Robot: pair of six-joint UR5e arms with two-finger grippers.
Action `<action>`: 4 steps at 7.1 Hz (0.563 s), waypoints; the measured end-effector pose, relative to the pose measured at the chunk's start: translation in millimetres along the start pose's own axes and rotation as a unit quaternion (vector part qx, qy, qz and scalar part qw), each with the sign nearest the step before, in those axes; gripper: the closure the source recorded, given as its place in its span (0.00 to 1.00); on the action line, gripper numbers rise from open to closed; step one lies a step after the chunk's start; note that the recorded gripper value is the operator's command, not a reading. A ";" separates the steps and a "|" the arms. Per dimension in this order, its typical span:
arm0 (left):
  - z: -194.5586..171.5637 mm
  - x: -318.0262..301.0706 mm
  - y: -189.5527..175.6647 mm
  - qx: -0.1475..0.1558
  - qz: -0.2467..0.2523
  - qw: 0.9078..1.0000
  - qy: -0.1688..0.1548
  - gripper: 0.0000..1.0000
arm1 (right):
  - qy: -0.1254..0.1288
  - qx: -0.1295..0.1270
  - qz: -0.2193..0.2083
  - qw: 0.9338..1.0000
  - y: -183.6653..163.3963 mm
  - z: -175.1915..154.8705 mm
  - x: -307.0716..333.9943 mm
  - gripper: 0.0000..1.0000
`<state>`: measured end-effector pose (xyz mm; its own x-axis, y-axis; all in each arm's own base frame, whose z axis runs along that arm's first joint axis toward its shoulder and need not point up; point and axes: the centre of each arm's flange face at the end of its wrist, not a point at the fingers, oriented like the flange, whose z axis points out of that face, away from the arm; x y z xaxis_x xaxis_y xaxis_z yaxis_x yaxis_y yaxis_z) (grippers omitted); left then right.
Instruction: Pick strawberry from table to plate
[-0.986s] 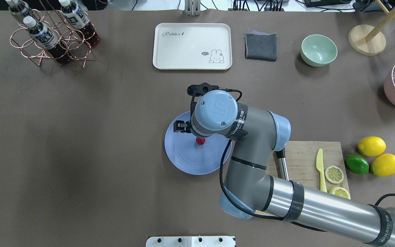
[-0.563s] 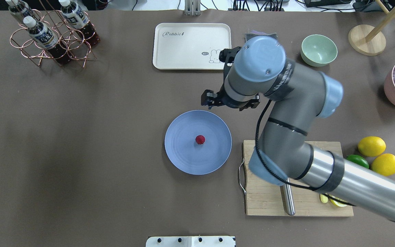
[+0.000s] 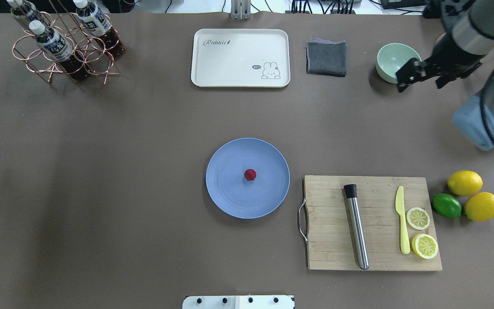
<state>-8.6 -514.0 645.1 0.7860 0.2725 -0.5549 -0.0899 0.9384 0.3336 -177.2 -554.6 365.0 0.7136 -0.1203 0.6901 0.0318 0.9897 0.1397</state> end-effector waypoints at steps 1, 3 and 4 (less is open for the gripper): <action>-5.2 3.4 -15.5 -0.007 -0.026 1.000 0.011 0.02 | 0.001 -0.006 -0.006 1.000 7.3 -7.9 66.6 0.00; -19.5 9.5 -45.6 -0.016 -0.051 0.998 0.028 0.02 | 0.013 -0.015 -0.007 1.000 38.1 -13.7 173.7 0.00; -30.4 7.6 -59.8 -0.016 -0.062 0.997 0.037 0.02 | 0.014 -0.020 -0.006 1.000 54.9 -15.2 221.9 0.00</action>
<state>-15.9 -561.5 597.8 0.7456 0.1683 -0.6448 -0.0156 0.9717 0.2356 -6.5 -525.7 515.0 0.7323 -0.1300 0.6684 0.0676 0.9906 0.1186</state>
